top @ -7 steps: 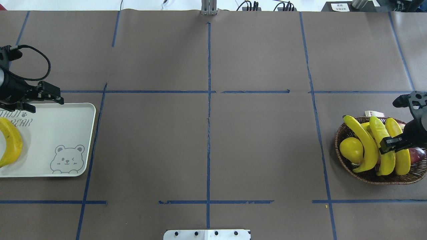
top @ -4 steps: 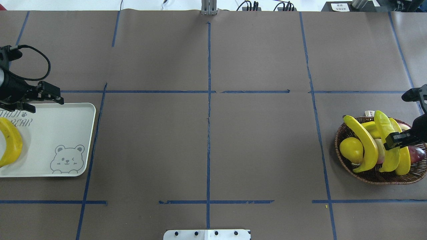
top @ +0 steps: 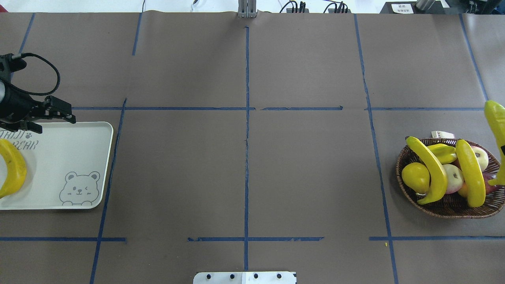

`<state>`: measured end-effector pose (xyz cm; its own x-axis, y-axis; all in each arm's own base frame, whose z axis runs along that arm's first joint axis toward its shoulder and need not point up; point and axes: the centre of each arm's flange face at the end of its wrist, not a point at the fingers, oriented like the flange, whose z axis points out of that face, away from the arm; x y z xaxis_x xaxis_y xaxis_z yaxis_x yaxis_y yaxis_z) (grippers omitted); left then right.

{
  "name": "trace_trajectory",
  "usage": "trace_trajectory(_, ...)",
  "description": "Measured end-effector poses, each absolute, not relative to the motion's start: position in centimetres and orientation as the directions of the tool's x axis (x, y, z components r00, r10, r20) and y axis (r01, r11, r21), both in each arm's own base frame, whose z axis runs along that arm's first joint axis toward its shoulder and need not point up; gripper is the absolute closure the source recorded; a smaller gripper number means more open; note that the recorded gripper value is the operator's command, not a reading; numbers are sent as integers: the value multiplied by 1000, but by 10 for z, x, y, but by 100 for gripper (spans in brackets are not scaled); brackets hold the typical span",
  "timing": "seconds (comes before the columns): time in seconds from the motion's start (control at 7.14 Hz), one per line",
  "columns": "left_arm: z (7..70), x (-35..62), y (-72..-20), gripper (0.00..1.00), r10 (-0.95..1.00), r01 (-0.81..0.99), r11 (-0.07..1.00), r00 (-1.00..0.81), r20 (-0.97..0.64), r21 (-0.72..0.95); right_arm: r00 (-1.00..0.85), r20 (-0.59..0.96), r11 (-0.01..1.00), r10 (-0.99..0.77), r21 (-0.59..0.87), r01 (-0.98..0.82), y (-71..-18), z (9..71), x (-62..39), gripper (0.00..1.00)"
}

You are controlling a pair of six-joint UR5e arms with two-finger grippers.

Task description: Transfer all bananas from basket to plate

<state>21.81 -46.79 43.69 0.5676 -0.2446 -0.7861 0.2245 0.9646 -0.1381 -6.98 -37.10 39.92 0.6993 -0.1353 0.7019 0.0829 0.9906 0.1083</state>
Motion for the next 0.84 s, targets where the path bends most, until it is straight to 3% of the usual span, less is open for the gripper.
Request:
trace_trajectory(0.28, 408, 238, -474, 1, -245, 223, 964, 534, -809, -145, 579, 803, 990, -141, 116, 80, -407, 356, -83, 100)
trace_trajectory(0.84, 267, 315, -478, 1, -311, 233, 940, 274, -910, -251, 357, 931, 996, -78, 56, 71, -461, 257, -160, 99)
